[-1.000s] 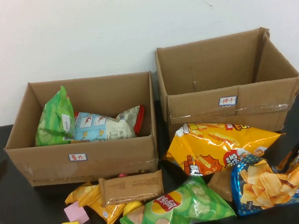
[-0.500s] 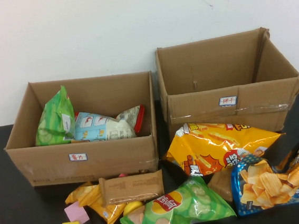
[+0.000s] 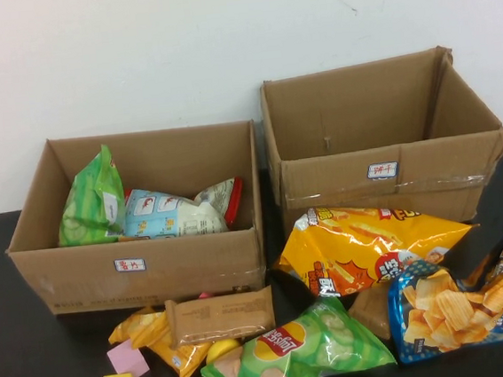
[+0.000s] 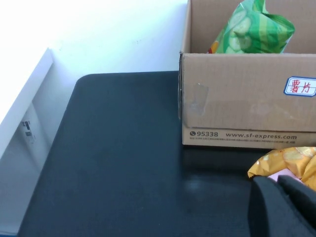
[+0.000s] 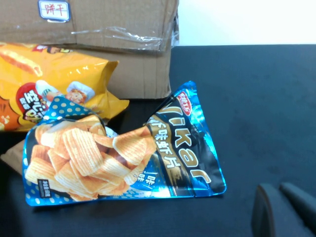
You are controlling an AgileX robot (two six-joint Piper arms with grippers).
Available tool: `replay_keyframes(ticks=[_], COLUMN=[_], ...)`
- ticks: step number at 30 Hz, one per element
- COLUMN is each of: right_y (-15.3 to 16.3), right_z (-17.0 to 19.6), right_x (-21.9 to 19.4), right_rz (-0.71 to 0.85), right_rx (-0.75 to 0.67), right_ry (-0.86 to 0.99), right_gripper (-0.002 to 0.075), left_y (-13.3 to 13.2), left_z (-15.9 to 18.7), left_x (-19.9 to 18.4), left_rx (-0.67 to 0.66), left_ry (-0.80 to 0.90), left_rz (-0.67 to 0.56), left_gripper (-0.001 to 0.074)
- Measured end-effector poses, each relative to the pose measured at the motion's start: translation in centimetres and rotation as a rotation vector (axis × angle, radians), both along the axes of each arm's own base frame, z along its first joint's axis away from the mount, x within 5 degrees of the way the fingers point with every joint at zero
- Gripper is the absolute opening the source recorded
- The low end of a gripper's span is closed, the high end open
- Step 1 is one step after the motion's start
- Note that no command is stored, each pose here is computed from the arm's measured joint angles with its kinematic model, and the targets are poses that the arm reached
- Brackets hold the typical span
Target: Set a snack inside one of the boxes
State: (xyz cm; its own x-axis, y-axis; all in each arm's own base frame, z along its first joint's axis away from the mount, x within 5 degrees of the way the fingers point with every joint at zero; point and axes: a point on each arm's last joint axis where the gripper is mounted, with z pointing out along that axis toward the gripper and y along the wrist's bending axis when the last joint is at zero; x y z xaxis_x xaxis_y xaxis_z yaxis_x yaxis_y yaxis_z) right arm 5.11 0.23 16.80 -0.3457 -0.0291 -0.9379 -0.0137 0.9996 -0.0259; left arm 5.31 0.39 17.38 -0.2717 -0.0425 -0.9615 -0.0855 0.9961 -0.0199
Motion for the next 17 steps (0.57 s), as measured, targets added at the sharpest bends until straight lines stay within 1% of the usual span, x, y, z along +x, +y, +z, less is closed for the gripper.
replay_keyframes(ticks=[17], right_y=[0.00], right_z=[0.00], right_x=[0.00], right_rz=[0.000], right_rx=[0.000], right_ry=[0.000], right_gripper=[-0.0001], left_y=[0.00], left_z=[0.00], left_x=[0.00], left_rx=[-0.011], left_ry=[-0.001], left_rz=[0.003], left_gripper=[-0.0001])
